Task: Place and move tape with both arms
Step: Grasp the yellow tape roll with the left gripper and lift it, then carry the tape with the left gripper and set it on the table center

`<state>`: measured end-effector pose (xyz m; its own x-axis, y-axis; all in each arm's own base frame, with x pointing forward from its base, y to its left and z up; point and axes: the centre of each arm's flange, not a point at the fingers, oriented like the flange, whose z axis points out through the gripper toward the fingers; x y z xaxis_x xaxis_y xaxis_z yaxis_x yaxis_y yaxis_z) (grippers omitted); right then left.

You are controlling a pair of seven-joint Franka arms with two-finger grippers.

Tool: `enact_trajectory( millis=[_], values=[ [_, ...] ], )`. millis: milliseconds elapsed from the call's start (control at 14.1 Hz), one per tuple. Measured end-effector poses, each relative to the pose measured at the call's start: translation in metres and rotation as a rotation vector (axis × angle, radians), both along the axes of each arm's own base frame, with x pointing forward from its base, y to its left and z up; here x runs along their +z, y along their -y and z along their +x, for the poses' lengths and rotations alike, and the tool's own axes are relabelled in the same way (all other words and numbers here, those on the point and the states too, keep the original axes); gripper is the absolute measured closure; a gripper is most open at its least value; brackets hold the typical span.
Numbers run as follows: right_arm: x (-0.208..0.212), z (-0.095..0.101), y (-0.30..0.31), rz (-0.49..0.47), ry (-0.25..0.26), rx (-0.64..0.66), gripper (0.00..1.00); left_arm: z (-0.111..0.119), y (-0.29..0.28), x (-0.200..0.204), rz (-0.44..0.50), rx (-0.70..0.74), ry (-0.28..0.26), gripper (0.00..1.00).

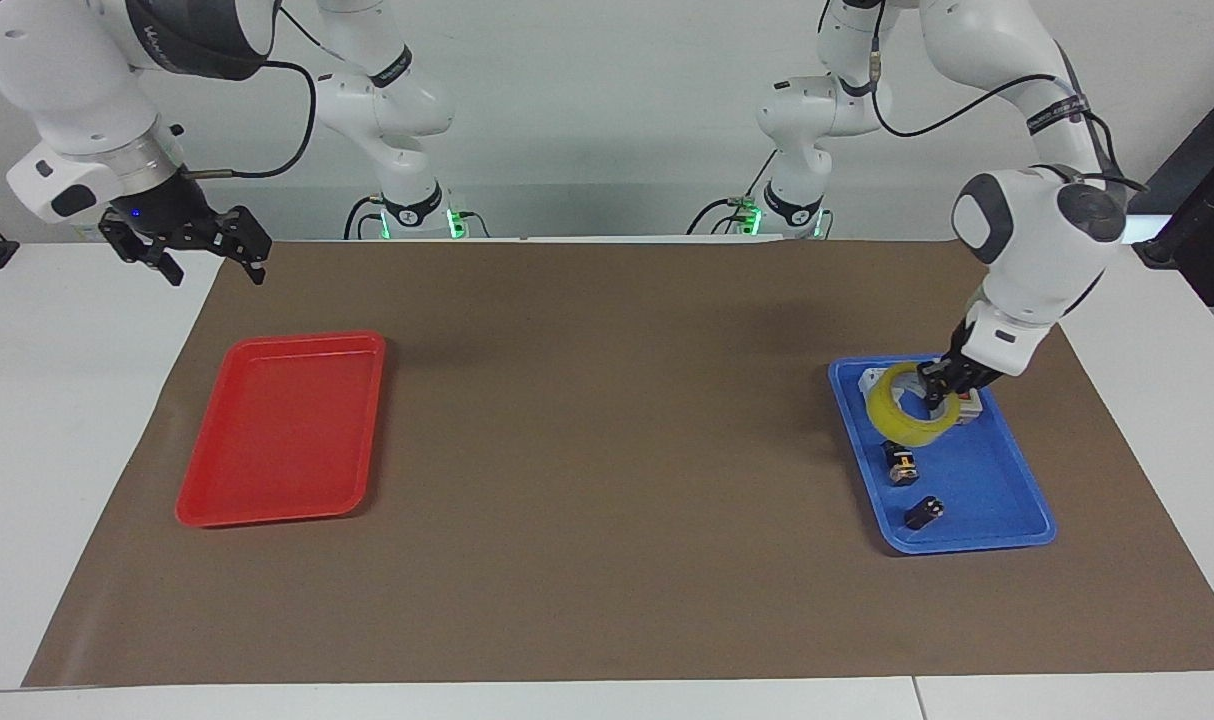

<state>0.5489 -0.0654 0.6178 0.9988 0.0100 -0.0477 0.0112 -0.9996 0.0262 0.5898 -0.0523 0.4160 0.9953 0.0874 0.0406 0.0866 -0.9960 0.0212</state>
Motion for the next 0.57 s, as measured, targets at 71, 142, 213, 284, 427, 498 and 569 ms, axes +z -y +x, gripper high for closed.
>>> enact_trajectory(
  millis=[71, 142, 213, 284, 427, 498, 569],
  values=[
    [0.0, 0.0, 0.0, 0.0, 0.0, 0.001, 0.0, -0.004, 0.034, -0.006, -0.002, 0.0, -0.004, 0.78],
    [0.0, 0.0, -0.001, 0.0, 0.0, 0.002, 0.0, -0.01, 0.067, -0.011, -0.006, 0.004, 0.0, 0.78],
    [0.0, 0.0, -0.001, 0.0, 0.0, 0.002, 0.0, -0.017, 0.1, -0.017, -0.01, 0.011, 0.005, 0.78],
    [0.0, 0.0, -0.001, 0.0, 0.0, 0.002, 0.0, -0.025, 0.132, -0.023, -0.015, 0.014, 0.011, 0.78],
    [0.0, 0.0, -0.001, 0.0, 0.0, 0.002, 0.0, -0.044, 0.195, -0.034, -0.008, 0.016, 0.035, 0.78],
    [0.0, 0.0, -0.001, 0.0, 0.0, 0.002, 0.0, -0.054, 0.222, -0.037, -0.005, 0.024, 0.051, 0.78],
    [0.0, 0.0, -0.001, 0.0, 0.0, 0.002, 0.0, -0.064, 0.246, -0.04, -0.01, 0.031, 0.064, 0.78]
  ],
)
